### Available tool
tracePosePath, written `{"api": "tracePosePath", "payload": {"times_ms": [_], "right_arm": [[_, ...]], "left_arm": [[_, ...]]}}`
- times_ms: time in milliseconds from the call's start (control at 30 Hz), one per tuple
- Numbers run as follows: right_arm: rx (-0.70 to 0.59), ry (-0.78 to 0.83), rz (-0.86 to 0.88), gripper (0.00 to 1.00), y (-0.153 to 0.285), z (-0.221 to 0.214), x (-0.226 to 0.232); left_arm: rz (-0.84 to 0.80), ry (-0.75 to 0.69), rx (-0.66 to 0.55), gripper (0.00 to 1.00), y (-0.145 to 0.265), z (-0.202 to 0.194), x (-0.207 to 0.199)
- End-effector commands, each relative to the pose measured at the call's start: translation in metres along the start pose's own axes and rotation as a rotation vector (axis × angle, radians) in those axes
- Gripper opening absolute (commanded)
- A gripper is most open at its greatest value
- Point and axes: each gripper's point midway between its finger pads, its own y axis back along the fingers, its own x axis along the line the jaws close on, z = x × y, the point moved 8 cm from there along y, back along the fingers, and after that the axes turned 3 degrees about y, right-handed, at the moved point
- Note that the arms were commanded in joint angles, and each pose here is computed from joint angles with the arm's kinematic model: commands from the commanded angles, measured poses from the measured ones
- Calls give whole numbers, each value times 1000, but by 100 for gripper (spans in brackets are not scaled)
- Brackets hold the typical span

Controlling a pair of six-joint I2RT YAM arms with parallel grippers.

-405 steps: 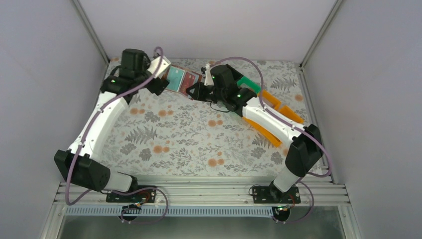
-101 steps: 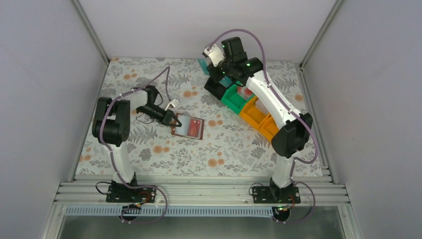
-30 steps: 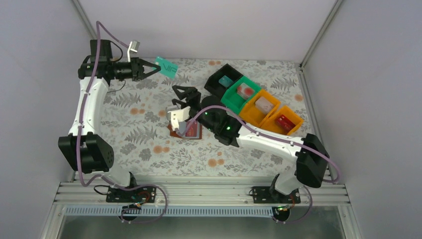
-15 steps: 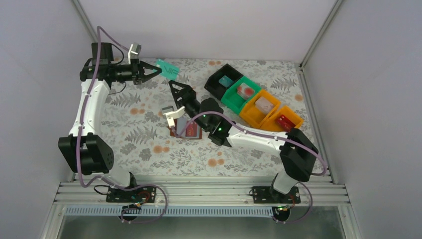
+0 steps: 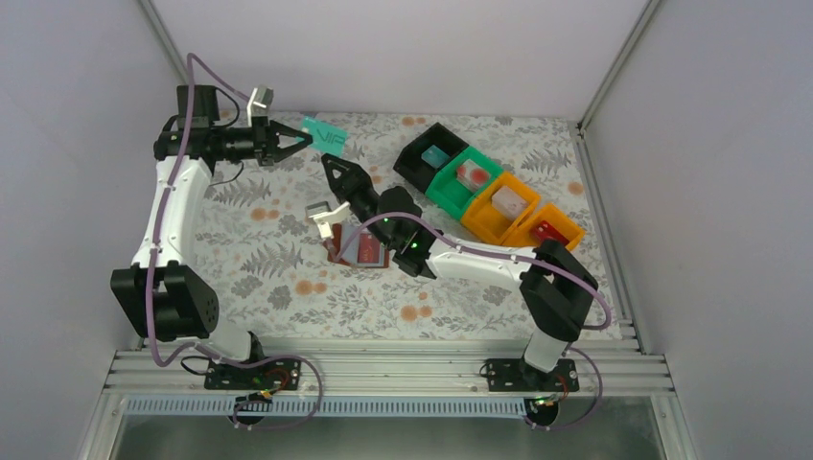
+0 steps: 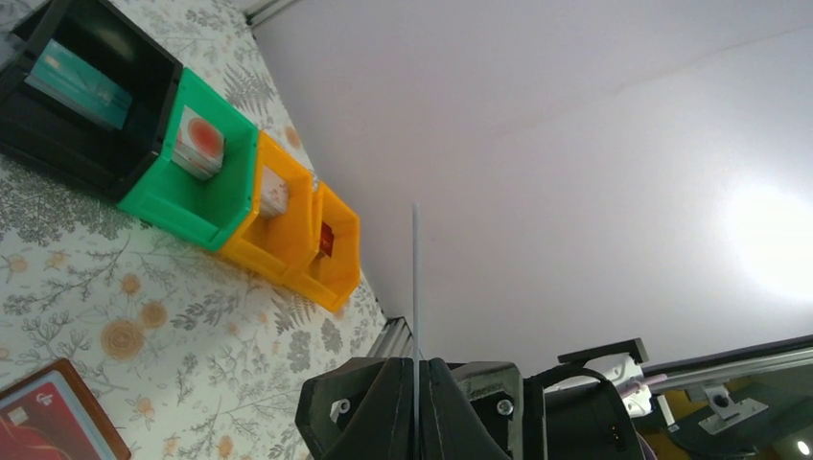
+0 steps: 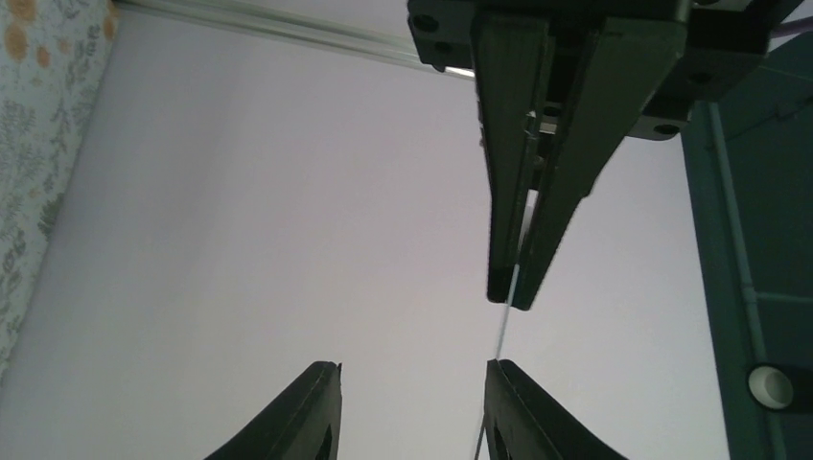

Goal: Take the credit cards out of the card holder

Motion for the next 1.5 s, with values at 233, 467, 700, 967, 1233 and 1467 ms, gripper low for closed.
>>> {"api": "tracePosePath", "payload": {"times_ms": [233,467,700,967,1233,1467], "right_arm": [[5,27,-148,45,14,-6,-33],[73,4,-154,37,-4,-18,-39],[92,-3,-148,13,-11,-19,-40],[116,-46,-125,4,-11,-24,-43],[208,-516,201,4,-34,-77,-44],[419,-871,460,4,-34,-176,35]], "left_arm": [[-13,33,15,3,-3,-4,4],[-25,7,28,2,-7,-8,-4],[-26,18,33,2,-9,-9,0],[-29,26,39,2,-10,-9,3],[106,10,-29,100,-3,2,32],[255,-3,-79,100,16,12,84]]}}
